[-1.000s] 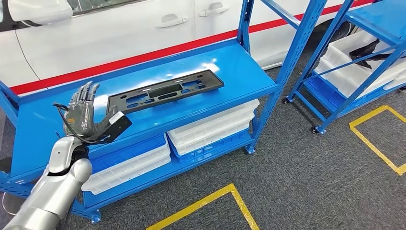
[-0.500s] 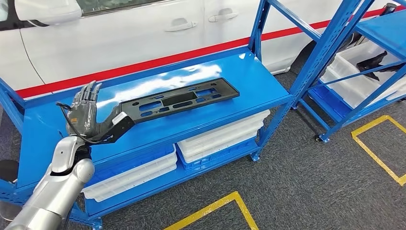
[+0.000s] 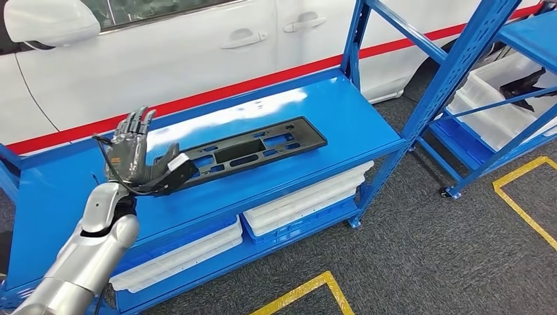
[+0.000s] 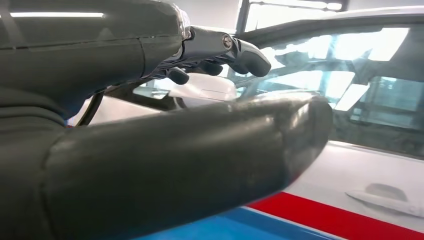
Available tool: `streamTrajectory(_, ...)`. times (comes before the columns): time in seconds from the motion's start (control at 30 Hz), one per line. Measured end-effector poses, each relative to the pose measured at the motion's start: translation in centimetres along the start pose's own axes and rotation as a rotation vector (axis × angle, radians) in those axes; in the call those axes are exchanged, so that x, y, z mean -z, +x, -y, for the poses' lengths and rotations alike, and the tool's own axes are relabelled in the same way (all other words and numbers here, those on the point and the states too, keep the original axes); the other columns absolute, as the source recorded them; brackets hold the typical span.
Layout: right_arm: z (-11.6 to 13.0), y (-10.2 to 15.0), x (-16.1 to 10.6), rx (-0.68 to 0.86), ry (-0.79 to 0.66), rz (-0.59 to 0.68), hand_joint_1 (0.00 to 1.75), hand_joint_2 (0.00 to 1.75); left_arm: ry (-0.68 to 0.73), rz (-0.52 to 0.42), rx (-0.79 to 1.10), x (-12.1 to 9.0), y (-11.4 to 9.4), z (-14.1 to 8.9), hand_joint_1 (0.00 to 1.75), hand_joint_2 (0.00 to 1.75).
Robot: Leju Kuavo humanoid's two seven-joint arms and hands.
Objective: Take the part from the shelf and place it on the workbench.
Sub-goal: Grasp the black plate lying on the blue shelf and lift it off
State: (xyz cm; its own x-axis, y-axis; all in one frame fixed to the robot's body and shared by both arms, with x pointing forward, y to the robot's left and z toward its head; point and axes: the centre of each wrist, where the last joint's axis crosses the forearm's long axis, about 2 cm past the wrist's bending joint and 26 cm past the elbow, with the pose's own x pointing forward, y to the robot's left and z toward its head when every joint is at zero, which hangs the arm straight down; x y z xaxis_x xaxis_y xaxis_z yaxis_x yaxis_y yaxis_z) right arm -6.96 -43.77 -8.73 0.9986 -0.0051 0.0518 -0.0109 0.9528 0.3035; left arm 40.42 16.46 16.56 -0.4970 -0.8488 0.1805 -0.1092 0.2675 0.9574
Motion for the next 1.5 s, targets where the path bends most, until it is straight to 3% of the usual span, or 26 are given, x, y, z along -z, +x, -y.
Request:
streamTrajectory(0.23, 0.1, 0.7, 0.0, -0.052, 0.004, -0.009, 0.00, 0.00, -0.017, 0.143, -0.038, 1.8, 5.6, 0.2, 0.00, 1.75)
streamTrajectory(0.43, 0.1, 1.5, 0.1, -0.082, 0.003, -0.009, 0.00, 0.00, -0.059, 0.244, -0.073, 2.0, 10.3, 0.9, 0.00, 1.75)
streamTrajectory(0.8, 0.1, 1.8, 0.2, -0.107, 0.010, -0.019, 0.00, 0.00, -0.123, 0.308, -0.066, 1.6, 12.6, 1.8, 0.00, 1.75)
streamTrajectory(0.93, 0.1, 1.9, 0.2, -0.124, 0.017, -0.027, 0.00, 0.00, -0.187, 0.294, -0.032, 1.2, 12.5, 2.7, 0.00, 1.75)
streamTrajectory(1.2, 0.2, 2.0, 0.2, -0.152, 0.032, -0.045, 0.00, 0.00, -0.320, 0.203, 0.071, 0.4, 10.0, 4.7, 0.00, 1.75)
streamTrajectory(1.5, 0.5, 2.1, -0.1, -0.179, 0.038, -0.065, 0.00, 0.00, -0.367, 0.115, 0.233, 0.2, 7.2, 5.0, 0.00, 1.75)
